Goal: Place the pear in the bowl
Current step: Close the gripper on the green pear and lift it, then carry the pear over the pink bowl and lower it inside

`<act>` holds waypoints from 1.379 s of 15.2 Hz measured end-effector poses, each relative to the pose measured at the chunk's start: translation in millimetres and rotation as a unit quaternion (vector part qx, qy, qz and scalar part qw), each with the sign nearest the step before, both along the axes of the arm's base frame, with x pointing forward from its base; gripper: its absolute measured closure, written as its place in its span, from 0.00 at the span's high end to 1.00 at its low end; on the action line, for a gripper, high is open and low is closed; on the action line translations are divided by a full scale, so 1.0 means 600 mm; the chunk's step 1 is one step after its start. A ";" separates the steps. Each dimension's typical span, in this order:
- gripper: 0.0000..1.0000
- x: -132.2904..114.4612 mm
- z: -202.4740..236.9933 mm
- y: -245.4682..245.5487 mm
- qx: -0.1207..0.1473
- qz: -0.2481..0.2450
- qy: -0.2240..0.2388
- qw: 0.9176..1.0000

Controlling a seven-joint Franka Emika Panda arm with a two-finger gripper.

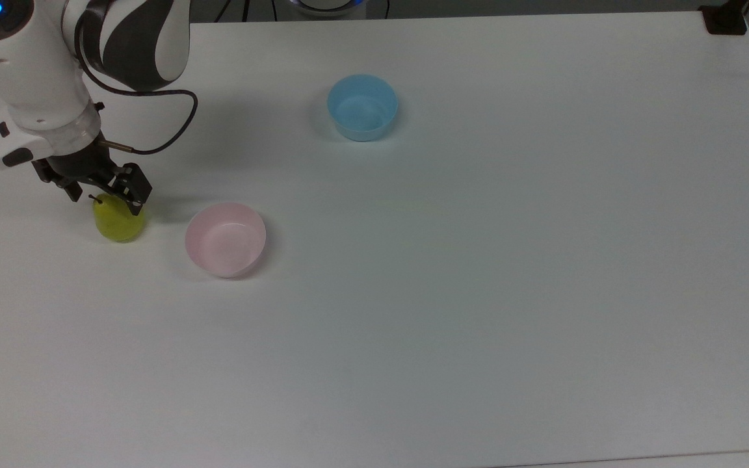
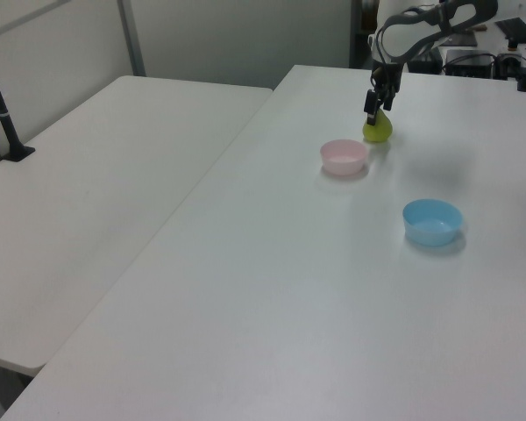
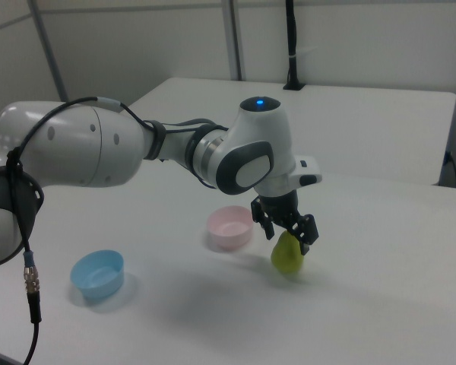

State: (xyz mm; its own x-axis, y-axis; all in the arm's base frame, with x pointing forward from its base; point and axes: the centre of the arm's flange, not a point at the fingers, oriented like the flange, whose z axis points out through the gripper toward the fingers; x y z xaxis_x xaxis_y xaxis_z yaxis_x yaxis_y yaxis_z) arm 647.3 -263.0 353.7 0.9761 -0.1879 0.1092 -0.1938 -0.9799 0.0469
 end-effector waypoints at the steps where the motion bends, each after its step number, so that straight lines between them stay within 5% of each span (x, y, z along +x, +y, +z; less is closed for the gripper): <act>1: 0.99 0.000 -0.007 0.002 0.001 0.001 0.002 1.000; 4: 0.88 -0.003 -0.024 0.005 -0.004 0.007 0.012 1.000; 6: 0.64 -0.004 -0.025 0.007 -0.006 0.009 0.011 1.000; 13: 0.63 -0.002 0.026 0.008 -0.009 0.009 0.002 1.000; 21: 0.63 0.018 0.211 0.143 0.040 0.046 0.059 0.996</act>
State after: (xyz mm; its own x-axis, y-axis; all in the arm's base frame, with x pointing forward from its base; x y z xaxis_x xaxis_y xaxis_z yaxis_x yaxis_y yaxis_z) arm 657.9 -177.0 480.6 0.9947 -0.1010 -0.0188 -0.1013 -0.9948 -0.0140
